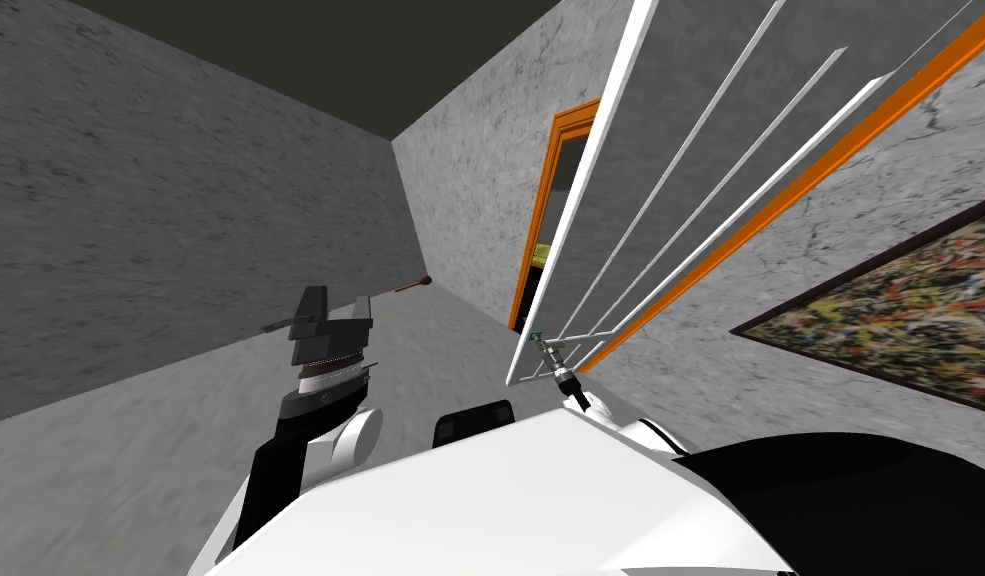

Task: Pull the door open

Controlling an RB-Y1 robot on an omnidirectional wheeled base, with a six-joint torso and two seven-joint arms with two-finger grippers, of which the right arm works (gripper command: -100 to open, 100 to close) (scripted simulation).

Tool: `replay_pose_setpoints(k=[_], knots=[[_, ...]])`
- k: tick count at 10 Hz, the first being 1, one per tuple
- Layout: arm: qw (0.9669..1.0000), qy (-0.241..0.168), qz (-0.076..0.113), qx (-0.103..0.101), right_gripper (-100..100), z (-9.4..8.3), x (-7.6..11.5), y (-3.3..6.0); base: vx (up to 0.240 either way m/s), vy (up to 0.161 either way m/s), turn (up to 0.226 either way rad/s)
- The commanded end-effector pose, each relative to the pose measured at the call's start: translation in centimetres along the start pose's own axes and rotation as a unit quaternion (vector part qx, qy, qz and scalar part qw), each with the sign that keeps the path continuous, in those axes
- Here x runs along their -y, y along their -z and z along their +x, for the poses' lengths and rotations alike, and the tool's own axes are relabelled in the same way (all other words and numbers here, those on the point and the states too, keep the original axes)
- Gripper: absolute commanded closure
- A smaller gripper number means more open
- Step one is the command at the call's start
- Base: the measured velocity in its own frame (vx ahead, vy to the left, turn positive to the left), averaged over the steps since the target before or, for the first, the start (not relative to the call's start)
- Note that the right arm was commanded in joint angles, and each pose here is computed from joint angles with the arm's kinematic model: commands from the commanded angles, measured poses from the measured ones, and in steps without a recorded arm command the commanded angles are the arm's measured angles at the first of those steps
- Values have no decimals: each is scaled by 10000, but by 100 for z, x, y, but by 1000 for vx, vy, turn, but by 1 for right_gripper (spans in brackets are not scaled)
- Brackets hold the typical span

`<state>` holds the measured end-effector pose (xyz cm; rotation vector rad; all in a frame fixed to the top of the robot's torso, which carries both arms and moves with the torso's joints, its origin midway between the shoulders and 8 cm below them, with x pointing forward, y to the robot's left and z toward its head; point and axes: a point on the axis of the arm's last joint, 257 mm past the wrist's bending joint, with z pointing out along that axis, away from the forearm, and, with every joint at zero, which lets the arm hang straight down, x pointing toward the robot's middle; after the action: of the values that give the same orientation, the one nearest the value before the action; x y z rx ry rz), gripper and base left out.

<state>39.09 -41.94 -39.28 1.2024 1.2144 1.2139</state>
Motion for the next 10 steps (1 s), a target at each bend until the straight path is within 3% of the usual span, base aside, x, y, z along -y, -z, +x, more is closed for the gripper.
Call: replay_pose_setpoints(k=[1, 2, 3, 4, 8, 9, 10], knots=[[9999, -7, 6, -111, 100, 1, -3, 63, -192, -55, 61], [9998, -11, 9, -175, 100, 10, -3, 96, -182, -67, 62], [9999, -13, 25, -144, 100, 29, 15, 68, -82, -26, 19], [9998, -20, 36, -210, 100, 13, 34, 193, -118, -34, 184], [9995, -11, 19, -321, 100, -52, 24, 422, -172, -68, 145], [9995, -11, 19, -321, 100, -52, 24, 422, -129, -40, 54], [9993, -10, 15, -362, 100, -73, 18, 505, -119, -52, 119]])
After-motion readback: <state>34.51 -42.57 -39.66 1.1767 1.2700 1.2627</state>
